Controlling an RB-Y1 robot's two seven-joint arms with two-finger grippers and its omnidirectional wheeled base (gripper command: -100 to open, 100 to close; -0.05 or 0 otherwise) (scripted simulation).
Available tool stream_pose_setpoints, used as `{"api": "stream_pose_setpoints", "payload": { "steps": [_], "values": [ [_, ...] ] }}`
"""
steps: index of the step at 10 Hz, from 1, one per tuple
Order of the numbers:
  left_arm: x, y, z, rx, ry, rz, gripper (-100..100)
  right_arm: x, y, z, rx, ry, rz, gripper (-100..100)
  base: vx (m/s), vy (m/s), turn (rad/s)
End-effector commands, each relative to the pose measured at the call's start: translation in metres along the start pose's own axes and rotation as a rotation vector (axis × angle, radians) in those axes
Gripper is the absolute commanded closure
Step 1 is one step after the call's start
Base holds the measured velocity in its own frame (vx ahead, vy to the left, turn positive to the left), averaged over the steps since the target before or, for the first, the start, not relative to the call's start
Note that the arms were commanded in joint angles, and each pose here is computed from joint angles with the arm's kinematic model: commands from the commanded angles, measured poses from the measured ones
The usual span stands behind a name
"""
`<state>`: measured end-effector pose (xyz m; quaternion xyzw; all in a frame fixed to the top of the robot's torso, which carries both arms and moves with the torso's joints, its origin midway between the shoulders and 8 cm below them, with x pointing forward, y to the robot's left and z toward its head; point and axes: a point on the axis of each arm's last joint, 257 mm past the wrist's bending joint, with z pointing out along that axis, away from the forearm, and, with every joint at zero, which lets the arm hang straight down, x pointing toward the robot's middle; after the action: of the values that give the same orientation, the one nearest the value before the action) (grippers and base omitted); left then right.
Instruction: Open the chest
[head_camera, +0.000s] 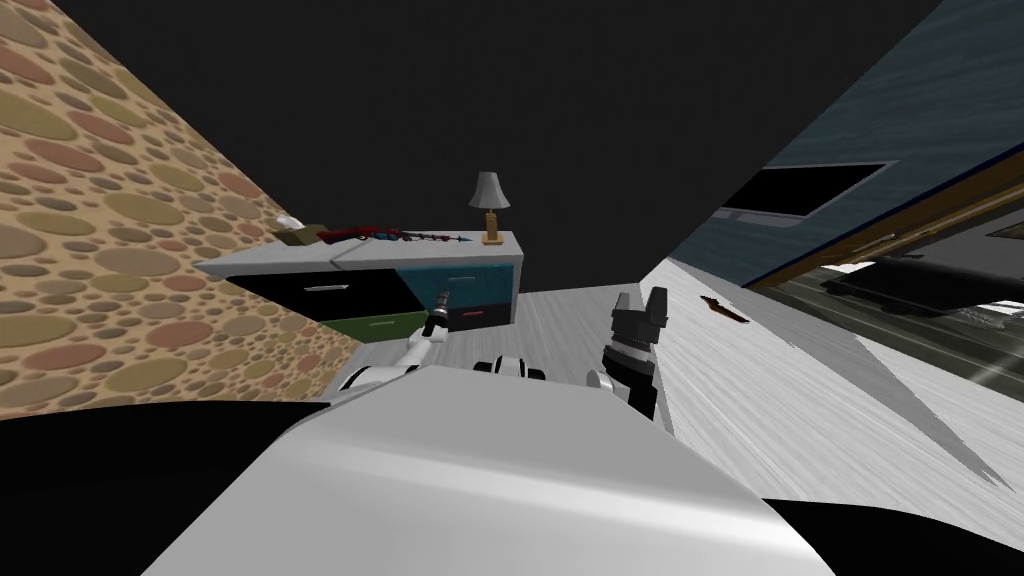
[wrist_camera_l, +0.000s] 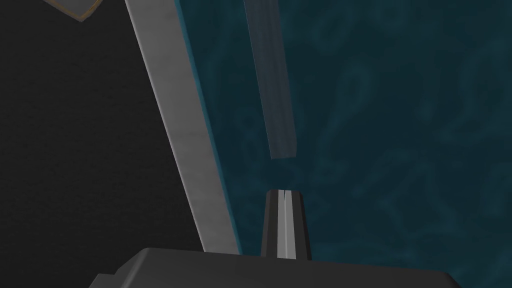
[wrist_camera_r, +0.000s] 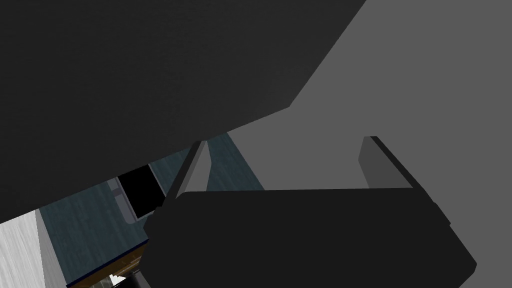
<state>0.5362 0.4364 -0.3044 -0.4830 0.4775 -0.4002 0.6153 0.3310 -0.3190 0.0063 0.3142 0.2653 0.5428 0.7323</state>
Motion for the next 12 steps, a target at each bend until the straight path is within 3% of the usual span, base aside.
{"api": "stream_pose_setpoints", "payload": {
  "steps": [1,2,3,7,12],
  "values": [
    [-0.014,0.004,0.003,-0.005,-0.018,0.000,100,0.000,0.000,0.000,0.000,0.000,0.000,0,-0.032,-0.036,0.020],
    [-0.013,0.000,0.004,0.000,-0.016,-0.001,100,0.000,0.000,0.000,0.000,0.000,0.000,0,-0.011,-0.015,0.006],
    [-0.014,0.002,0.005,-0.005,-0.020,-0.002,-100,0.000,0.000,0.000,0.000,0.000,0.000,0,0.075,0.013,-0.026],
    [-0.016,0.003,0.007,-0.016,-0.028,-0.005,-100,0.000,0.000,0.000,0.001,0.000,-0.001,0,0.179,0.034,-0.023],
    [-0.002,-0.002,0.004,-0.010,-0.008,-0.007,-100,0.000,0.000,0.000,0.000,0.000,-0.001,0,0.051,0.015,0.029]
  ]
}}
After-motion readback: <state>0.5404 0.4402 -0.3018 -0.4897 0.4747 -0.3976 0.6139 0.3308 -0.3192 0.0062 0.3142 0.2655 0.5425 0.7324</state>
